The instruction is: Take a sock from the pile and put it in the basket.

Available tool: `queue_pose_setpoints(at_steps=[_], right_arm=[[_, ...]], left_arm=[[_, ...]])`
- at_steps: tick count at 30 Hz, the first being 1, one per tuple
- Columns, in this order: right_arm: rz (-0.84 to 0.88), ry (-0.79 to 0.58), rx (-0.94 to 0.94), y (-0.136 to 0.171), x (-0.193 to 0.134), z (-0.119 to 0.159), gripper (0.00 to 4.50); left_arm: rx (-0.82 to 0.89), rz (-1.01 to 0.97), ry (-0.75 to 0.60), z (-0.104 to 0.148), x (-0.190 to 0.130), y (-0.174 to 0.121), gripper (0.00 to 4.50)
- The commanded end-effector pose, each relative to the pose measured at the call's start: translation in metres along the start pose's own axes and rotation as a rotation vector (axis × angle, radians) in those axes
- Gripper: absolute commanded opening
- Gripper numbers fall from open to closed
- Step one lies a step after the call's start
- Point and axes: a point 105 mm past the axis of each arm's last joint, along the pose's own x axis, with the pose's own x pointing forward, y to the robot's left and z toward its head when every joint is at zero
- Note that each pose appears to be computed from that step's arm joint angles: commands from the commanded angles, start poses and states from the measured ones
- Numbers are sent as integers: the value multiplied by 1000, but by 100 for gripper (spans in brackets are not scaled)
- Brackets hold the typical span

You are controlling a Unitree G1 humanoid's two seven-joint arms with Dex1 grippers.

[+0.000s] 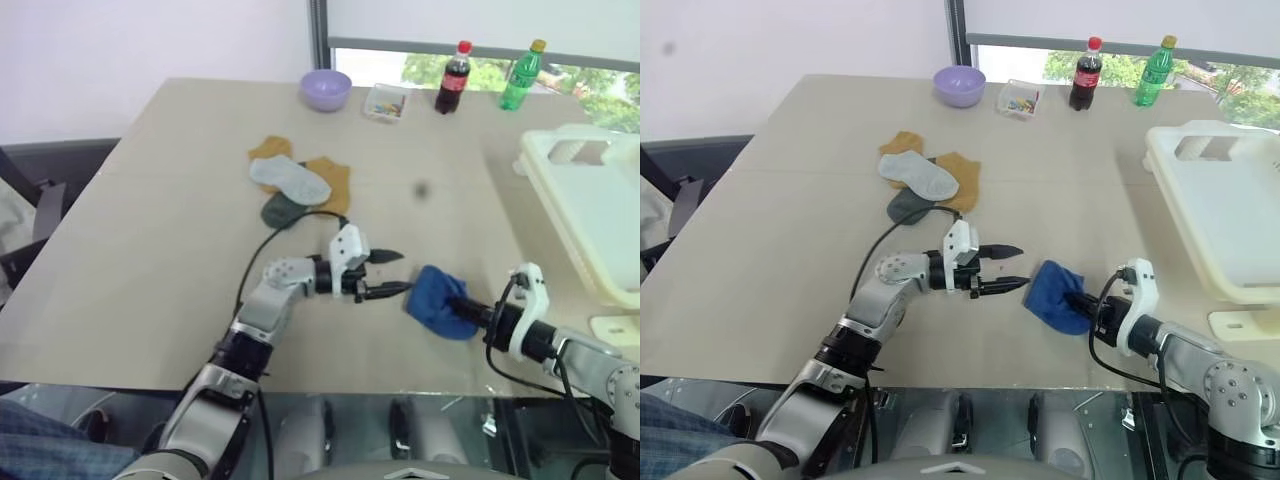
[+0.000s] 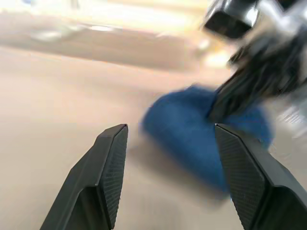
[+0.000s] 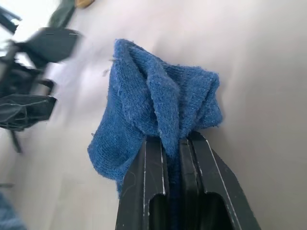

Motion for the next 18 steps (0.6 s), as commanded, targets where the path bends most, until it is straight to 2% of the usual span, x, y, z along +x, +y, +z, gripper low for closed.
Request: queue_pose_setpoints(at_steps=[1, 6, 11, 16, 18], right_arm=[[44, -113, 20, 13, -4, 24, 4], [72, -184, 39, 29, -13, 46, 4], [65, -218, 43, 43, -33, 65, 4], [-36, -349, 73, 40, -65, 115, 4], [-74, -376, 72, 33, -75, 123, 4]], left_arm=[[134, 65, -26, 1, 1, 6, 306], [141, 163, -149, 7, 12, 10, 306], [97, 146, -211, 10, 28, 0, 306], [-9, 84, -295, 22, 52, -12, 306], [-37, 52, -303, 25, 59, -16, 306]])
